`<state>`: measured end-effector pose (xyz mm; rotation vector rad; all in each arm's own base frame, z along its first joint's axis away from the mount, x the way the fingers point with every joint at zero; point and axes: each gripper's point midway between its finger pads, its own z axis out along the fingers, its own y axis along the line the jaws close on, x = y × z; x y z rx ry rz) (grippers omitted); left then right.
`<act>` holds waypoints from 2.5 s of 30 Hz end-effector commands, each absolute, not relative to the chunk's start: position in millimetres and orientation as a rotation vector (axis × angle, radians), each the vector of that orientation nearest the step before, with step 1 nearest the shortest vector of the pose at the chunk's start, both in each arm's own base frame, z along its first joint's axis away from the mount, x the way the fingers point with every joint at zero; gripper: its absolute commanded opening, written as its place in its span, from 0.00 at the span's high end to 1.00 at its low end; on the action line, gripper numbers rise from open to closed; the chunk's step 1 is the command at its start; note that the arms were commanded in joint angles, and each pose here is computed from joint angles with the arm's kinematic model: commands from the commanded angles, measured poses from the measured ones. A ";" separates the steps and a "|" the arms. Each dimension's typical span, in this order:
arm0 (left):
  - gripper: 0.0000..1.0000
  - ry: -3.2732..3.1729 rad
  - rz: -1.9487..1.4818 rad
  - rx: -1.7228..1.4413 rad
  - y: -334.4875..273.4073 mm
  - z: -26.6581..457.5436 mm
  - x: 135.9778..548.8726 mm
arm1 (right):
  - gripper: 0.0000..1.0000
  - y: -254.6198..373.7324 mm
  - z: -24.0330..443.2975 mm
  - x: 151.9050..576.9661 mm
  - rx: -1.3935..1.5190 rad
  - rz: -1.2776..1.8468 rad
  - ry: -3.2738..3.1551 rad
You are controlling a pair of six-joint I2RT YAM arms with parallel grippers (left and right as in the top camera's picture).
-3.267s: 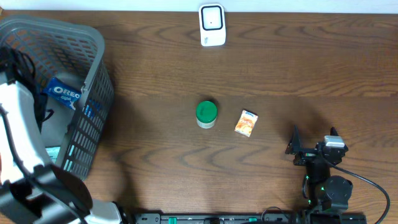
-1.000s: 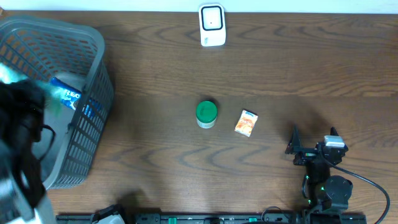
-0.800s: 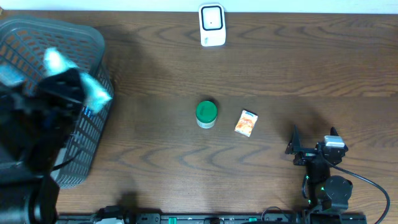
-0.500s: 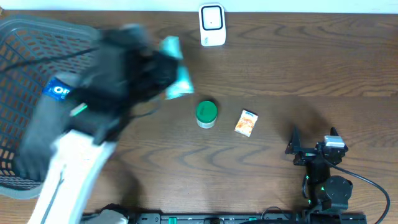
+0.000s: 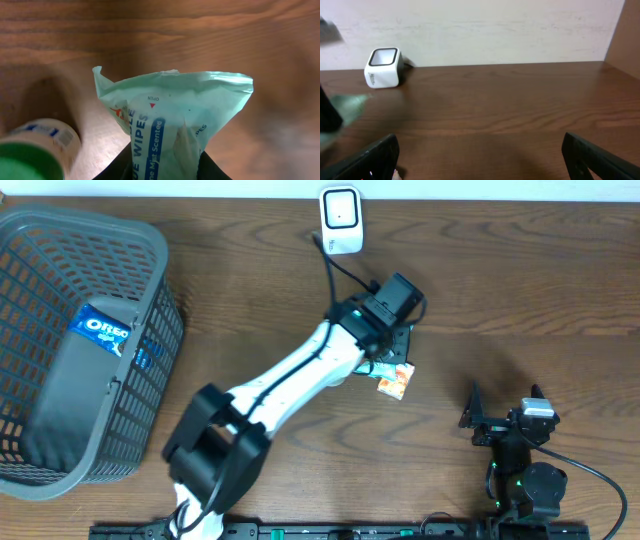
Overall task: Scan the item barcode
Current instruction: 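Carry the wipes pack with the left gripper and set it beside the Kleenex, then reach the left gripper into the basket and grasp the blue Oreo pack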
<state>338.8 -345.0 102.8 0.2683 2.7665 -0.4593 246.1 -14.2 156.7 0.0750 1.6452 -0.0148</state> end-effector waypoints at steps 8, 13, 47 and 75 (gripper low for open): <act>0.06 2.752 -0.072 0.223 -316.1 43.2 359.0 | 0.01 -14.5 156.3 245.8 0.064 -0.027 1.646; 0.02 2.670 -0.118 0.328 -319.4 100.8 362.6 | 0.01 -14.5 156.3 245.8 0.064 -0.027 1.646; 0.02 2.187 0.296 -1.616 176.0 171.6 382.8 | 0.01 -14.5 156.4 245.8 0.064 -0.027 1.645; 0.02 2.305 0.492 -1.772 187.7 22.4 394.0 | 0.01 -14.5 156.3 245.8 0.064 -0.027 1.646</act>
